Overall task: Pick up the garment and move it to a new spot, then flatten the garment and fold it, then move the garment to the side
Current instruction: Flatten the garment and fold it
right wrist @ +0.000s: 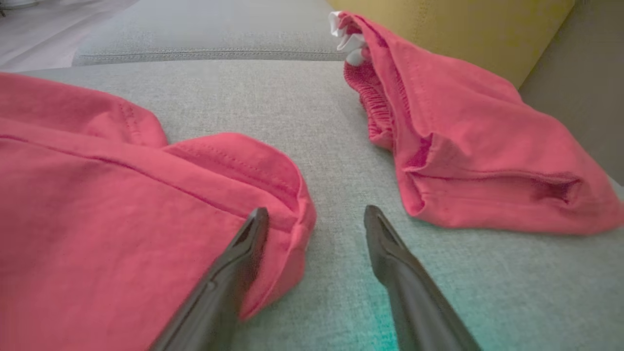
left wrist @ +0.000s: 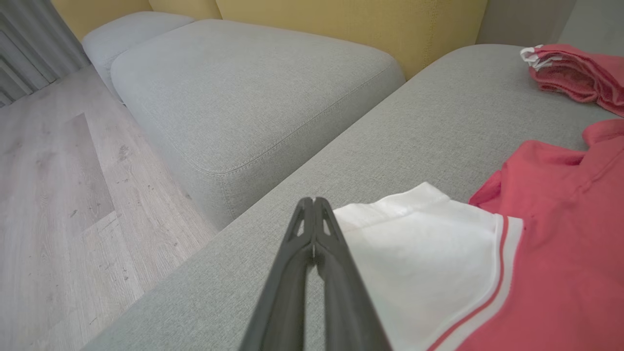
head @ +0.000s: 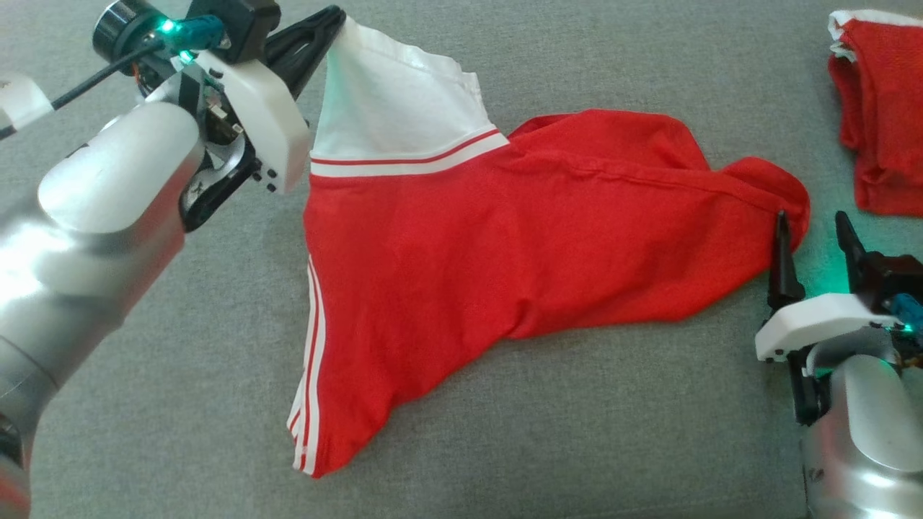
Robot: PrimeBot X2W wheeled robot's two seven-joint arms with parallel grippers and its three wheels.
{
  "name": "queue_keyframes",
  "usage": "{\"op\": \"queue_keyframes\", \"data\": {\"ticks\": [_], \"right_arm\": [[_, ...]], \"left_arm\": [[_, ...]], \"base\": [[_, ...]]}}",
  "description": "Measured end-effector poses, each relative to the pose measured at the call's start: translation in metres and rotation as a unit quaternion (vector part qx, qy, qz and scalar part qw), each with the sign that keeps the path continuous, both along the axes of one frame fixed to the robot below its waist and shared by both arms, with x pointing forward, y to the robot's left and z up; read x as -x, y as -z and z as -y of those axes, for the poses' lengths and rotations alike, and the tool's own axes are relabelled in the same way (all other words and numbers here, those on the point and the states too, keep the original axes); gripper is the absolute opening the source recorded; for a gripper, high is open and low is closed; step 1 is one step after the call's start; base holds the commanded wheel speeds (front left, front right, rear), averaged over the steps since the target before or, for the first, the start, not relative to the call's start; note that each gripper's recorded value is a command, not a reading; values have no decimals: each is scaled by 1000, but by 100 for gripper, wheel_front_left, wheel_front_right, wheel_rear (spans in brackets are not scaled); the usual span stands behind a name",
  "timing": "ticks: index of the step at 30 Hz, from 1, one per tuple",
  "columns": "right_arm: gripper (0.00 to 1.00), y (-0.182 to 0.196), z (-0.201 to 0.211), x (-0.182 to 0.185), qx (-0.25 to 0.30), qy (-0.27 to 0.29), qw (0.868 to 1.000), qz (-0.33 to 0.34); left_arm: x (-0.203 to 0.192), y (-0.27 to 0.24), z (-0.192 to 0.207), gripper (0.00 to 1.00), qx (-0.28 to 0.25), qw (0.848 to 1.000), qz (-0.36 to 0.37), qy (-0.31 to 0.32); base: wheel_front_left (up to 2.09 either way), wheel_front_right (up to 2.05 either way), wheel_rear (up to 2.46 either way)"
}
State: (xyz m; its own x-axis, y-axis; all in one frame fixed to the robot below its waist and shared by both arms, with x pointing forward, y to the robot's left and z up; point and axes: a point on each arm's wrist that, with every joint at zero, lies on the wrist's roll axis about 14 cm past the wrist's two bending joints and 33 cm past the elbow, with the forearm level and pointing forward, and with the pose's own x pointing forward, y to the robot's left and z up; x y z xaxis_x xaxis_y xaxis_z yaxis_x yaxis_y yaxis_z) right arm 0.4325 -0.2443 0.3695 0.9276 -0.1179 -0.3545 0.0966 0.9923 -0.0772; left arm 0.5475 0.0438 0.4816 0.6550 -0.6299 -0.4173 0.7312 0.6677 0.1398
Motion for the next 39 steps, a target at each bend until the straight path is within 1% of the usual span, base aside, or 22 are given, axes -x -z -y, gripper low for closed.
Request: {"op": "queue_keyframes", "data": {"ticks": [2,3,4,5,7,8,9,13,17,19,22,24,25,27,29,31,33,37,39], "right_arm": [[100,-1,1,0,-1,3,1000,1],[94,-1,1,0,-2,4,1000,2],[80,-2,1,0,-2,4,1000,3],[59,-2,2,0,-3,5,1000,1],[34,-2,2,0,-4,6,1000,1],[7,-1,2,0,-6,8,1000,0],[0,-1,2,1,-8,9,1000,-1],[0,2,2,3,-31,21,999,-6],[0,-1,0,2,-54,30,998,3],[0,-8,-5,-1,-73,31,997,17],[0,-26,-14,-8,-112,31,992,40],[0,-49,-18,-14,-131,24,989,65],[0,-78,-13,-19,-148,23,984,96],[0,-109,3,-20,-160,23,979,125],[0,-141,14,-18,-189,23,970,154],[0,-170,18,-14,-212,11,961,175],[0,-196,18,-7,-224,-8,956,190],[0,-240,13,11,-236,-43,947,214],[0,-265,13,18,-234,-58,941,236]], "left_arm": [[1,-1,-1,0,-1,1000,1,0],[2,-2,-1,0,-2,1000,2,0],[3,-2,-2,0,-3,1000,2,0],[3,-2,-2,0,-3,1000,2,0],[4,-3,-2,0,-2,1000,1,-2],[4,-3,-3,0,-2,1000,1,-2],[4,-4,-3,0,-1,1000,2,-2],[5,-6,-5,0,-1,1000,5,-4],[3,-12,-7,0,10,1000,18,-8],[5,-21,-6,0,26,999,36,-6],[13,-46,0,0,74,995,67,3],[19,-69,-3,0,99,990,101,10],[21,-97,-15,0,118,984,135,1],[23,-131,-32,0,134,976,171,-14],[31,-166,-45,0,155,967,203,-23],[46,-198,-51,0,190,955,228,-25],[65,-220,-56,0,212,946,244,-21],[104,-257,-68,0,227,933,280,-8],[122,-281,-72,0,237,923,305,2]], "base": [[0,0,0],[0,0,0],[0,0,0],[0,0,0],[0,0,0],[0,0,0],[0,0,0],[0,0,0],[0,0,0],[0,0,0],[0,0,0],[0,0,0],[0,0,0],[0,0,0],[0,0,0],[0,0,0],[0,0,0],[0,0,0],[0,0,0]]}}
